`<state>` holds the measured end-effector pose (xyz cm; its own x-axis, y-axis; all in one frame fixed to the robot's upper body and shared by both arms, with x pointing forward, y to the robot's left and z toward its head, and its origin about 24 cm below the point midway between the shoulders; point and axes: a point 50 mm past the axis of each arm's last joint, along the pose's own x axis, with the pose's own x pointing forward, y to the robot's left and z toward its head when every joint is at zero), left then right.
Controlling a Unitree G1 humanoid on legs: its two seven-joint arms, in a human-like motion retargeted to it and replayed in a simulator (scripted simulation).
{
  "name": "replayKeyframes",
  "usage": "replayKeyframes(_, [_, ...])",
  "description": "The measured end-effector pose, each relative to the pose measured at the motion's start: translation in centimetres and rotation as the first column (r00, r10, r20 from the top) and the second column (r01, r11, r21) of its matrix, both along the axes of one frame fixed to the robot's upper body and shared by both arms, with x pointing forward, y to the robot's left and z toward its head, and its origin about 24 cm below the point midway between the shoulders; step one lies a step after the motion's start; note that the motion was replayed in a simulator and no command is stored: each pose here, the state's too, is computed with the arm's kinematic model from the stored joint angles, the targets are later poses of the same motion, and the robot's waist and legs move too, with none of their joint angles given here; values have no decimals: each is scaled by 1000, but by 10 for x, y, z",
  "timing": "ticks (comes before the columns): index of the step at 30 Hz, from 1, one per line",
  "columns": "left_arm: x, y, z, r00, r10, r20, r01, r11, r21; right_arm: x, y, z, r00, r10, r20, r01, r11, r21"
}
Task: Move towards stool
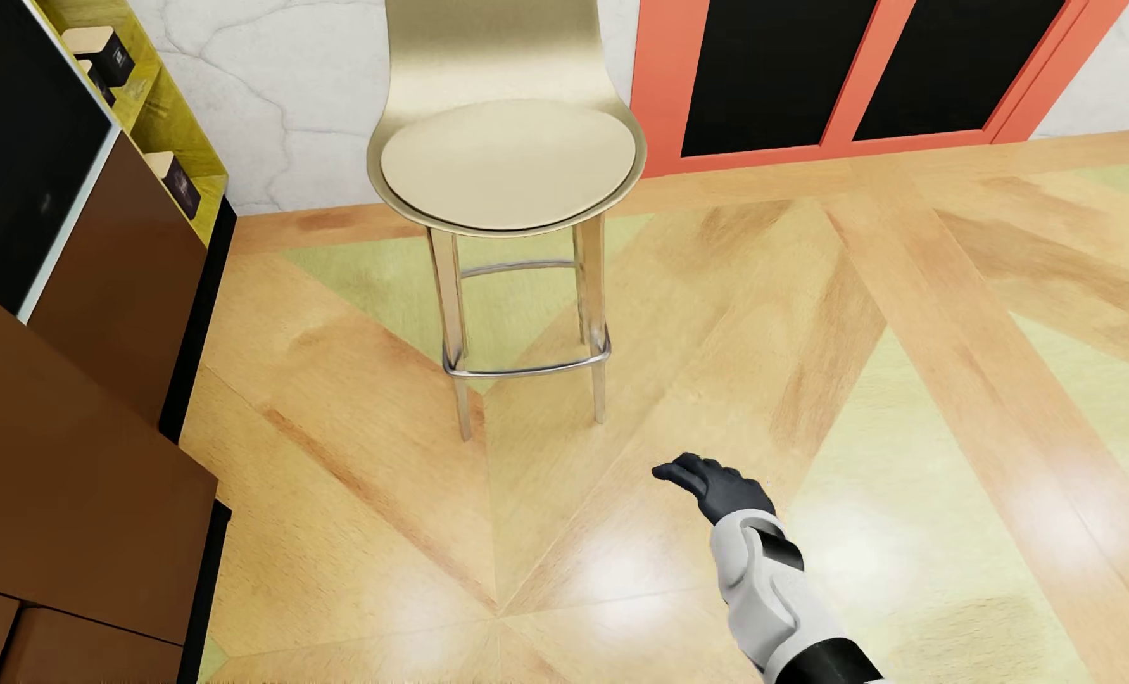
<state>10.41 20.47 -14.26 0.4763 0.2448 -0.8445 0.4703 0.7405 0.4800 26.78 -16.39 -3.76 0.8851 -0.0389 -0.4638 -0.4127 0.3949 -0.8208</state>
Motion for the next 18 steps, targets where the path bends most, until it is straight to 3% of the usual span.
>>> replayKeyframes(1, [2, -1, 0, 1000, -14, -2, 14, 1000, -4, -22, -7, -26, 988, -10, -154, 0, 998, -63])
replayKeyframes(3, [8, -1, 3, 999, -15, 30, 15, 1000, -3, -74, -21, -70, 912, -94, -400, 67, 994, -81])
replayKeyframes(6, [10, 7, 8, 991, 86, 107, -86, 996, -2, -163, -29, -114, 696, -293, -656, 329, 942, -71])
replayKeyframes(9, [-6, 11, 2, 972, 220, 82, -220, 976, -6, -218, -16, -131, 526, -293, -798, 326, 937, -129])
replayKeyframes(11, [-17, 6, -5, 965, 261, 22, -260, 965, -28, -227, -13, -133, 487, -251, -836, 312, 945, -102])
replayKeyframes(14, [-28, -5, -14, 978, 187, -97, -191, 981, -39, -209, -19, -128, 586, -288, -758, 348, 934, -86])
replayKeyframes(17, [-25, -9, -15, 983, 138, -125, -145, 989, -43, -172, -16, -119, 737, -177, -652, 141, 984, -107])
replayKeyframes(18, [-22, -8, -13, 985, 137, -104, -142, 989, -36, -161, -14, -116, 761, -176, -625, 151, 984, -94])
